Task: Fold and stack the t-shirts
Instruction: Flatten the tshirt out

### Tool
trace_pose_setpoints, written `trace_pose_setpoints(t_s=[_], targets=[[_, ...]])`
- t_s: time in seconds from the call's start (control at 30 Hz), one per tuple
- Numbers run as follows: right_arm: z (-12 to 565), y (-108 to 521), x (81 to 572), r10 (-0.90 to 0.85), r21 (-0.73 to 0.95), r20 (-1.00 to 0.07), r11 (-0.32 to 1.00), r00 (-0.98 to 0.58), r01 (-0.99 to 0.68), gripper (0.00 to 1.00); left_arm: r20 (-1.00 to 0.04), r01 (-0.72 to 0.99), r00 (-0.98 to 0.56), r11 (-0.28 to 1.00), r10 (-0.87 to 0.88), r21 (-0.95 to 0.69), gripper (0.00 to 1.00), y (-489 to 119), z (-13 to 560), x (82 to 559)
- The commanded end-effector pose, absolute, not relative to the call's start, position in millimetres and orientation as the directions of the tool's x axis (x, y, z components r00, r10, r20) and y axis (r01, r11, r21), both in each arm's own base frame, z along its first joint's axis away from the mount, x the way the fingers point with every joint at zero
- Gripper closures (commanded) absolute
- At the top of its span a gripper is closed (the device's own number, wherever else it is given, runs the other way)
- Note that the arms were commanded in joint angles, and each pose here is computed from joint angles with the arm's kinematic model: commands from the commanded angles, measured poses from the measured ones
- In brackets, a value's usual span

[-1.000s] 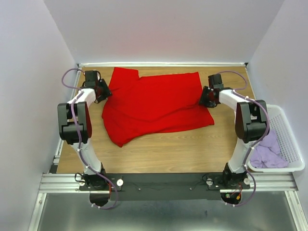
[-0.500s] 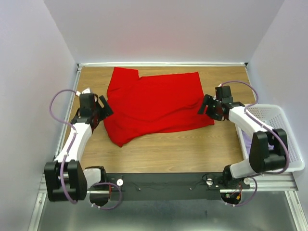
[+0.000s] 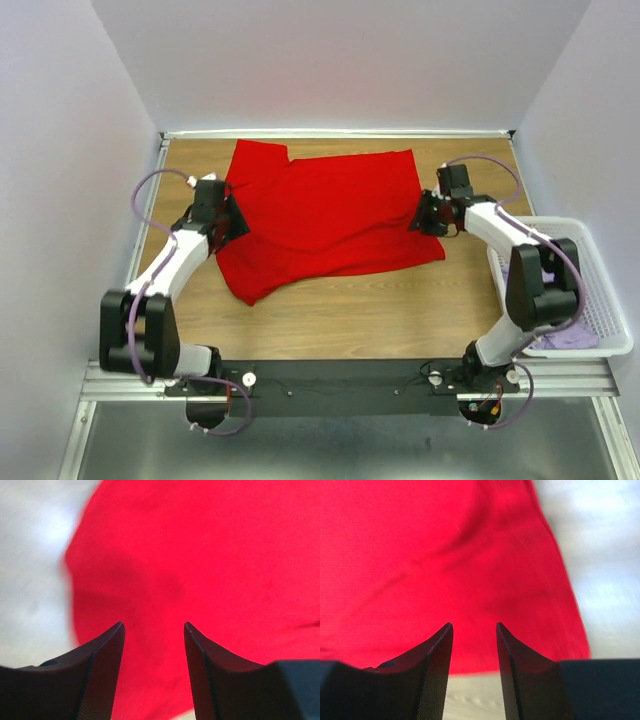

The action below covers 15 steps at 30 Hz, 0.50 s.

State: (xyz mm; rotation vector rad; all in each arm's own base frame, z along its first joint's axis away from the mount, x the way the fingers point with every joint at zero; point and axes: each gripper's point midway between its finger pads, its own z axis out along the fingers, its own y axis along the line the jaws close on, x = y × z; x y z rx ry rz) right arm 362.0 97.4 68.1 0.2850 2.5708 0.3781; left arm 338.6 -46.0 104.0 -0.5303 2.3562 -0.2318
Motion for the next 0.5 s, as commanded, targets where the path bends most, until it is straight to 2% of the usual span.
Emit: trace_pose_setpoints(t_s=[0.0,0.17,0.33,0.47], targets=[[62.7,120.7,384.3,0.216,0.329,-0.461,0.942,-0.861,0.061,0.53,-0.636,-0.222,-0.688,0.936,-0.349,-0.273,0.42,-68.8,105.6,372.1],[38.7,128.6,383.7,0.216,0.322,-0.402,0.943,-0.89,0.083,0.53,-0.559,-0.186,-0.776,0.953,-0.292,-0.24,0.43,-86.4,69.9,386.6],[12.0,126.3,352.3,0.221,0.311,-0.308,0.942,-0.925,0.122,0.53,-0.442,-0.182,-0.86,0.962,-0.256,-0.204,0.43,-92.0,27.6,353.6],[0.8,124.6,313.3,0.219,0.31,-0.207,0.939,-0.953,0.148,0.52,-0.317,-0.168,-0.92,0.964,-0.229,-0.207,0.43,-101.7,-2.5,306.9]])
